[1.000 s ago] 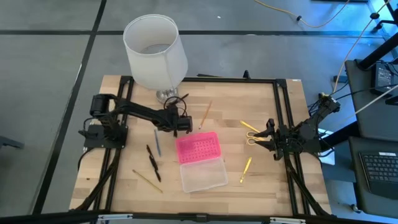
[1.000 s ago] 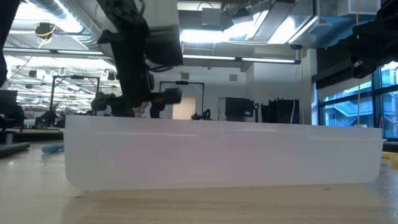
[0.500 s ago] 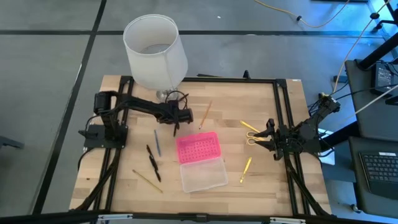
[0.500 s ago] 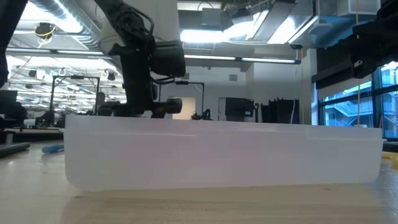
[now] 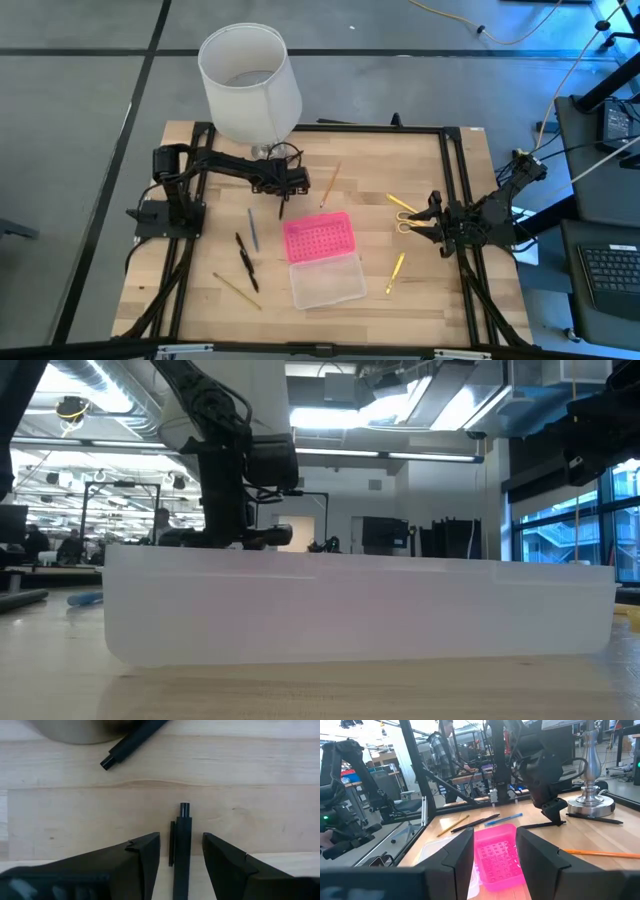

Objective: Pick & place school supplies into a supply box
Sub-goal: Put the black pen into the transparent supply box

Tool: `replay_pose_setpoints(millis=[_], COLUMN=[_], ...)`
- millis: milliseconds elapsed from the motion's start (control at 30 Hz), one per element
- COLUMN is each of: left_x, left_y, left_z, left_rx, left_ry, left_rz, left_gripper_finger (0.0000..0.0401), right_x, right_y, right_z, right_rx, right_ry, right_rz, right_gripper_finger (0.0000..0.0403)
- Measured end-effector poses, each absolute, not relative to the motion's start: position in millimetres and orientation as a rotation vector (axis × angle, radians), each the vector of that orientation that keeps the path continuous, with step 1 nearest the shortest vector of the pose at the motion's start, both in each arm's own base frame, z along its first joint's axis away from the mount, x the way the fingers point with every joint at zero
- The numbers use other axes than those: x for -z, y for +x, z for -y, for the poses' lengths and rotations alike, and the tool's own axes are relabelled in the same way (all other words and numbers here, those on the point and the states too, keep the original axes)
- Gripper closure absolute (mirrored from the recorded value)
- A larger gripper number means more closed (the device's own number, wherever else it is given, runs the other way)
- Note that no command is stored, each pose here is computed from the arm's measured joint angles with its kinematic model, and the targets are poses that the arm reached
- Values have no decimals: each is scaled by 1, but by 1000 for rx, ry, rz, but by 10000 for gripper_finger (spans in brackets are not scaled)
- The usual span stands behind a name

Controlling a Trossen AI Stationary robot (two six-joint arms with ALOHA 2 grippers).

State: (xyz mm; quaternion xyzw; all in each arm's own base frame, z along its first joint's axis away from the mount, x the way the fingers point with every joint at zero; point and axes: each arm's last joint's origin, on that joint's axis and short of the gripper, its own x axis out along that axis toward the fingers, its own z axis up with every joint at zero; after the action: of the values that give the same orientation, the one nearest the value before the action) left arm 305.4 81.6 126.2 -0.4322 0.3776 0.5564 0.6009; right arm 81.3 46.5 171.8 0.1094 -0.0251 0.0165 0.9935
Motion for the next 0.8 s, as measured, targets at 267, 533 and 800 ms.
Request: replay_pose_setpoints(millis=[267, 533, 800], left_x=[-126, -126, -131], left_y=[304, 305, 305], left_z=[-80, -79, -78], left_rx=[-1276, -1231, -1189], left_ry=[-999, -966, -924], left_rz=[-902, -939, -950], left_gripper_finger=[292, 340, 356], right_x=[-172, -172, -172], right_y=[81, 81, 81], right_z=[-46, -46, -46], right_rx=[-33, -33, -33], right_ry=[217, 216, 218], right_rz=[50, 50, 50], right_gripper_finger=[252, 252, 252])
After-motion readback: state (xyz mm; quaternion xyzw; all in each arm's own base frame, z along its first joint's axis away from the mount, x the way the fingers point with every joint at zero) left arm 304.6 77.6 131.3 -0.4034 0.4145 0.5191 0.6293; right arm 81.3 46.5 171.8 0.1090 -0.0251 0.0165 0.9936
